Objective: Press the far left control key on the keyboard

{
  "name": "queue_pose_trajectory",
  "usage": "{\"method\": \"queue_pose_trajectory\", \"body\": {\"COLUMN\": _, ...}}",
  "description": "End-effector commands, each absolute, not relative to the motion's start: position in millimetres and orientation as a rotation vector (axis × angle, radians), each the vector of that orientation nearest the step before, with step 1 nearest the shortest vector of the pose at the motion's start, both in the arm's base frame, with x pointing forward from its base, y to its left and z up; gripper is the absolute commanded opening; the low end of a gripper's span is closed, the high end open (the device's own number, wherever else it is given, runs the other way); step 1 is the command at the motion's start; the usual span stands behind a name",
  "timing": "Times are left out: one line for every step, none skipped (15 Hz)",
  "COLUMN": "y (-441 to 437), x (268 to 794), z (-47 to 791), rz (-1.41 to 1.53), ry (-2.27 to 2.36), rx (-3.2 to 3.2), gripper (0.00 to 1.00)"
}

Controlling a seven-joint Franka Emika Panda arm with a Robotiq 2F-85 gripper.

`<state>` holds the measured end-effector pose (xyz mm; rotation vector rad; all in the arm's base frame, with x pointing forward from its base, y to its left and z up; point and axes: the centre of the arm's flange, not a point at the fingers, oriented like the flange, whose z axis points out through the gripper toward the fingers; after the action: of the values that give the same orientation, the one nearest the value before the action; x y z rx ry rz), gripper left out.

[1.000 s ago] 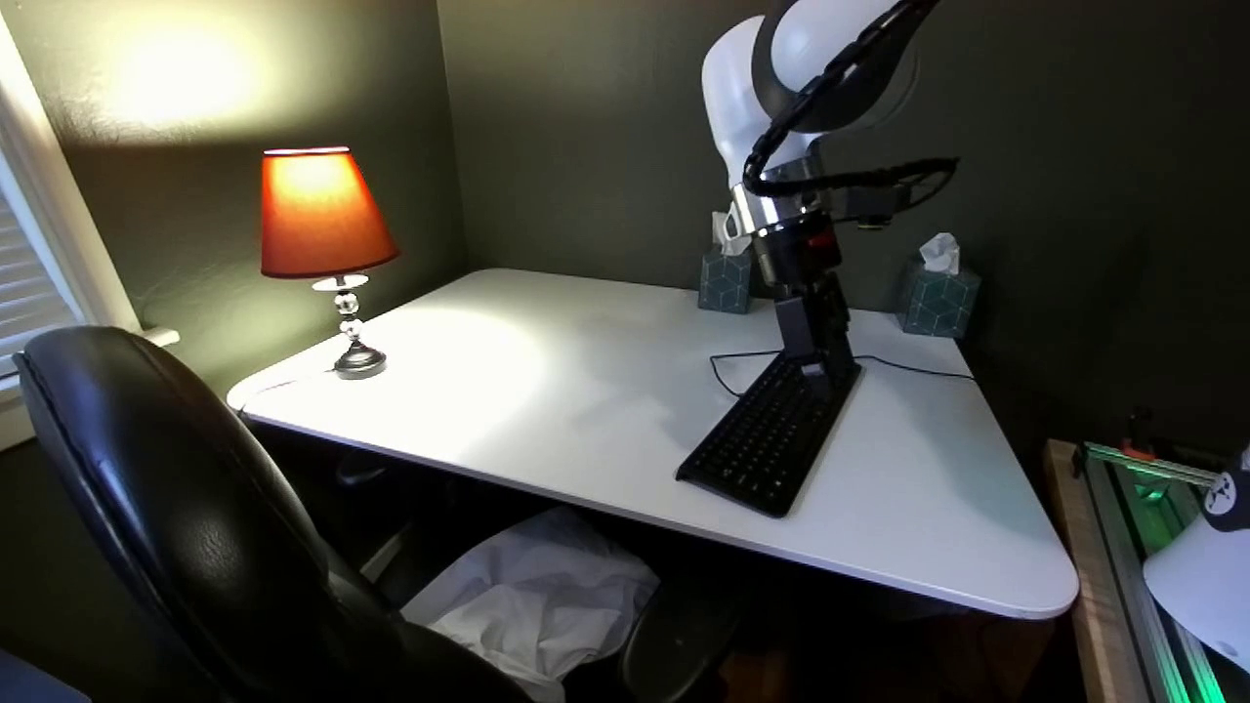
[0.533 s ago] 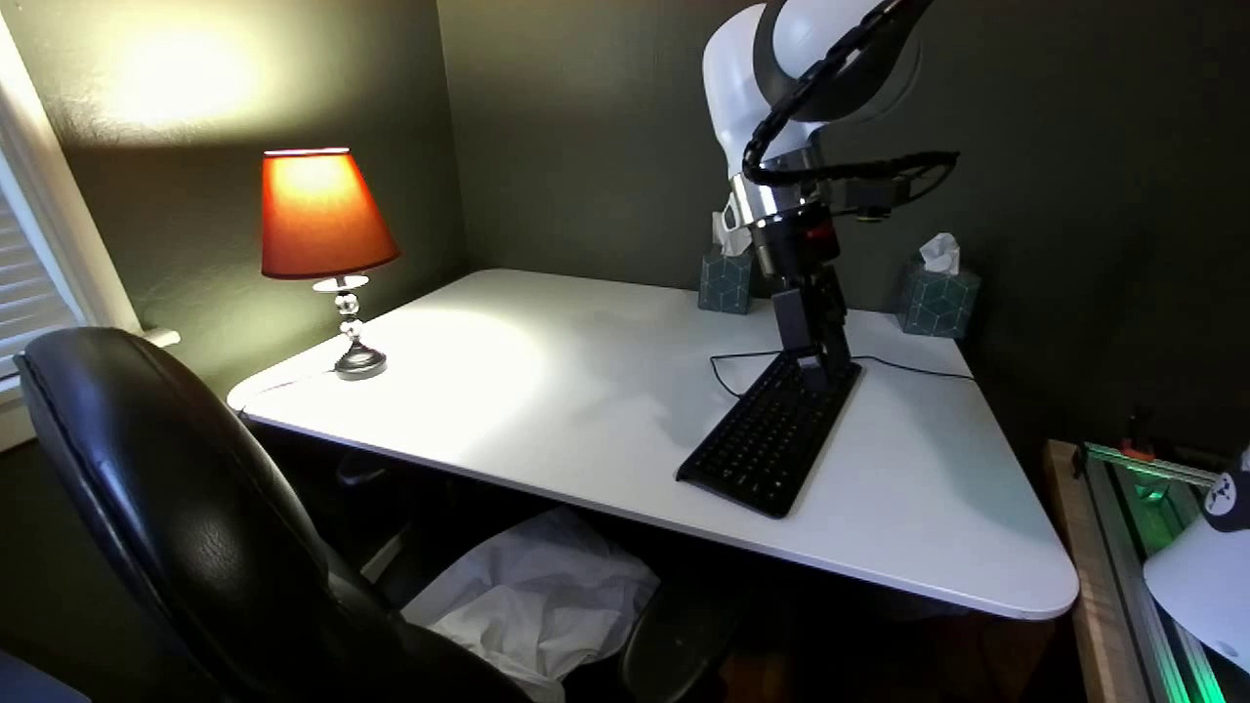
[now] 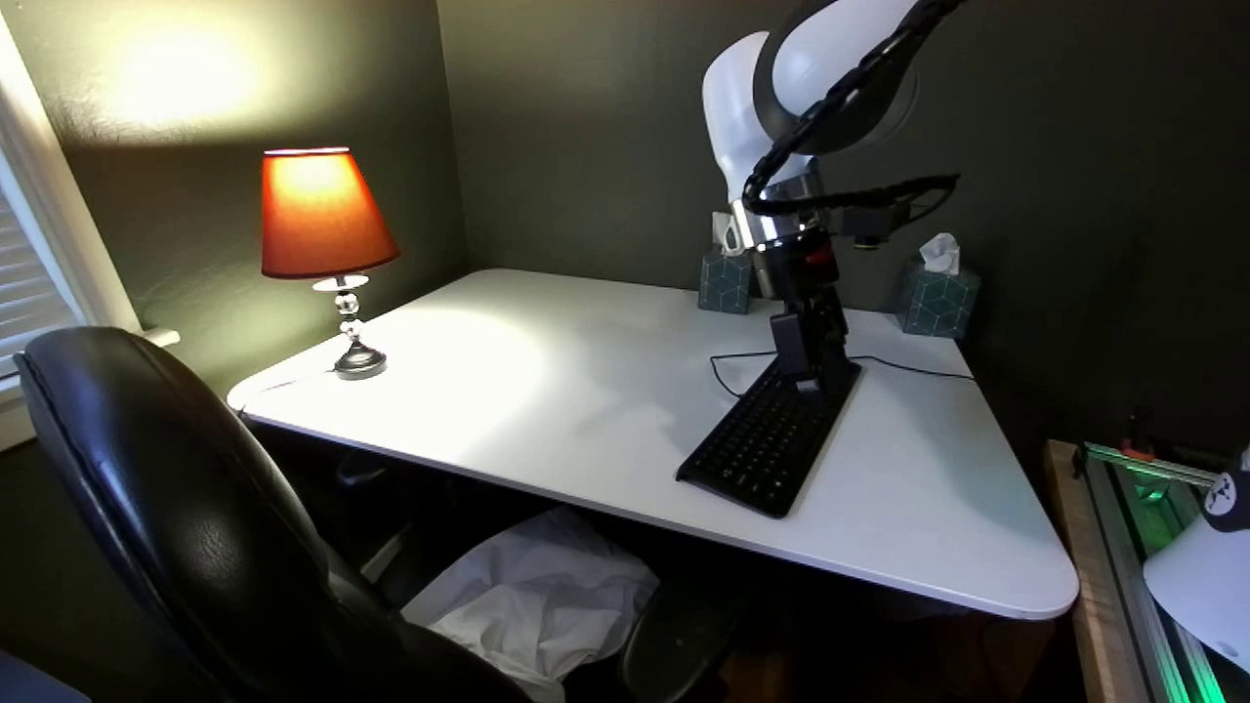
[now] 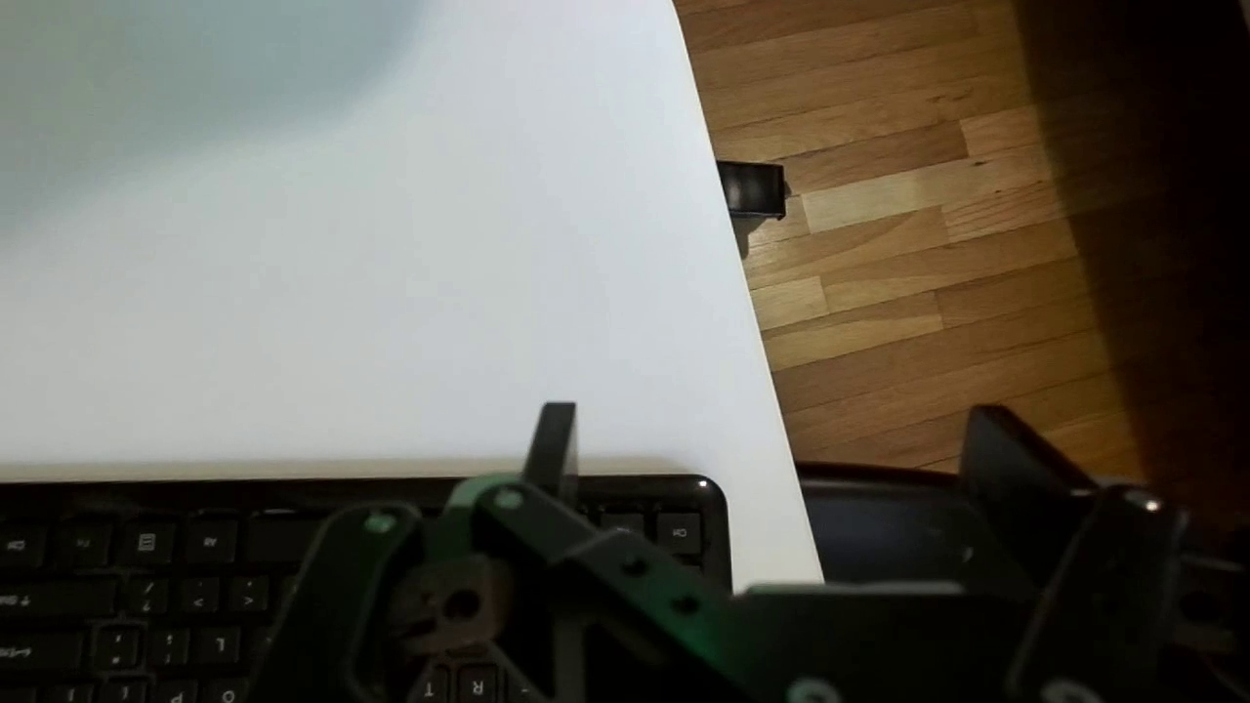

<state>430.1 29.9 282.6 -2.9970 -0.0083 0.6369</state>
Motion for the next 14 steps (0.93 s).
{"method": "queue_pose_trajectory", "body": {"y": 36, "x": 428, "z": 260, "rz": 0.616, "ry": 0.013, "rx": -3.035, "gripper": 1.0}}
{"method": "queue_pose_trajectory", "body": {"y": 36, "x": 429, "z": 256, "rz": 0.609, "ry": 0.004, "rx": -3.039, "gripper": 1.0}}
{"method": "queue_pose_trajectory", "body": {"y": 38, "x": 429, "z": 251, "rz": 0.599, "ry": -0.006, "rx": -3.048, "gripper": 1.0}}
{"method": "queue_pose_trajectory", "body": {"y": 39, "x": 429, "z": 247, "rz": 0.591, "ry": -0.012, "rx": -3.055, "gripper": 0.75}}
{"method": "queue_pose_trajectory", "body": {"y": 40, "x": 430, "z": 243, "rz": 0.572, "ry": -0.016, "rx": -3.064, "gripper": 0.74}}
{"method": "queue_pose_trajectory", "body": {"y": 42, "x": 430, "z": 238, "rz": 0.566, "ry": -0.024, "rx": -3.074, "gripper": 0.65}}
{"method": "queue_pose_trajectory", "body": {"y": 43, "x": 430, "z": 234, "rz": 0.556, "ry": -0.028, "rx": -3.082, "gripper": 0.58}}
{"method": "queue_pose_trajectory", "body": {"y": 44, "x": 430, "z": 230, "rz": 0.549, "ry": -0.031, "rx": -3.088, "gripper": 0.49}}
{"method": "queue_pose_trajectory", "body": {"y": 46, "x": 430, "z": 225, "rz": 0.536, "ry": -0.029, "rx": -3.097, "gripper": 0.42}}
{"method": "queue_pose_trajectory", "body": {"y": 47, "x": 431, "z": 221, "rz": 0.522, "ry": -0.027, "rx": -3.104, "gripper": 0.35}}
{"method": "queue_pose_trajectory", "body": {"y": 47, "x": 432, "z": 218, "rz": 0.511, "ry": -0.028, "rx": -3.108, "gripper": 0.26}}
{"method": "queue_pose_trajectory", "body": {"y": 47, "x": 433, "z": 215, "rz": 0.501, "ry": -0.031, "rx": -3.112, "gripper": 0.19}}
{"method": "queue_pose_trajectory", "body": {"y": 47, "x": 433, "z": 212, "rz": 0.492, "ry": -0.034, "rx": -3.116, "gripper": 0.11}}
{"method": "queue_pose_trajectory", "body": {"y": 47, "x": 433, "z": 210, "rz": 0.486, "ry": -0.037, "rx": -3.12, "gripper": 0.04}}
